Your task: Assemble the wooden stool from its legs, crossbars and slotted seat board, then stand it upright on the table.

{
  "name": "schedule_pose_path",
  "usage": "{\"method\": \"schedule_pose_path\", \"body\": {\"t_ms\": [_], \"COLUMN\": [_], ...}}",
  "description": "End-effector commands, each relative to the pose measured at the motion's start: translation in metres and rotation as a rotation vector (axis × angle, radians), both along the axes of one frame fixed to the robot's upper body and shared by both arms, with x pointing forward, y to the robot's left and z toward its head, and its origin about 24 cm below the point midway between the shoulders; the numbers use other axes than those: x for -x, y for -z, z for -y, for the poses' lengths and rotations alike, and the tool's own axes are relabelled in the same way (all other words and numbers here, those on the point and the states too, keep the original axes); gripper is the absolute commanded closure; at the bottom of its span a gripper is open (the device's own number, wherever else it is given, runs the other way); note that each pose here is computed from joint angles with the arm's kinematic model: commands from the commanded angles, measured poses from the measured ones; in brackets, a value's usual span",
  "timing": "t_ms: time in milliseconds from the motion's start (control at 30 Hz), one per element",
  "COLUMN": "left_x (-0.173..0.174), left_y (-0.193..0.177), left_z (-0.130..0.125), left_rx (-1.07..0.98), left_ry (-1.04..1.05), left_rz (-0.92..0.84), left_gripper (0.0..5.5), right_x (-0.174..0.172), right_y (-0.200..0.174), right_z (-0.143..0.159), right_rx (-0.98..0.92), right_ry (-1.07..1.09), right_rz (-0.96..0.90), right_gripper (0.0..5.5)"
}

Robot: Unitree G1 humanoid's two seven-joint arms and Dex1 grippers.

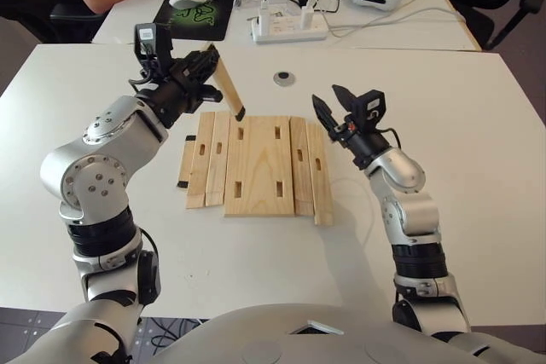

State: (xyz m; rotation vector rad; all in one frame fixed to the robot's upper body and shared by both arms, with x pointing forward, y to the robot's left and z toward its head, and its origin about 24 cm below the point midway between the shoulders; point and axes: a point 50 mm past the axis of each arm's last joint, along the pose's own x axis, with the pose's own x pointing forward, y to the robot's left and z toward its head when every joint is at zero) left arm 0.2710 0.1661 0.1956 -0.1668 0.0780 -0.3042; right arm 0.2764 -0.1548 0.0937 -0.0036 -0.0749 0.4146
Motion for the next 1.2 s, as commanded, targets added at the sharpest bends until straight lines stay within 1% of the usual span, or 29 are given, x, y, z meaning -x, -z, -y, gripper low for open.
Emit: {"method": "schedule_pose_path", "body": {"t_ms": [33,167,367,500,967,1200], "left_x": [0.011,0.025,0.030,0.029,0.030,0.032], "left_y": [0.018,0.043,0.049,0.049,0.069,0.074], "left_z": [-0.005,-0.006,-0.015,-0.016,-0.014,-0.017], "left_rx": [-0.079,-0.086,-0.138,-0.139,-0.083,-0.076], "left_ry": [-0.096,-0.186,-0.281,-0.296,-0.329,-0.342], "left_rz": [-0.014,-0.058,-0.029,-0.008,-0.058,-0.074], "left_gripper": [5.06,5.06,5.06,5.06,5.06,5.06], "right_x": [0.002,-0.002,0.001,0.002,-0.001,0.000], "right_y": [0.005,0.005,0.007,0.008,0.006,0.006], "right_z": [0.010,0.005,0.005,0.000,-0.009,-0.013], "right_rx": [0.005,0.022,0.023,0.024,0.033,0.036], "right_ry": [0.068,0.036,0.023,0.002,-0.057,-0.078], "right_rz": [-0.031,-0.048,-0.065,-0.076,-0.087,-0.089], "right_gripper": [3.15,3.15,3.15,3.15,3.15,3.15]}}
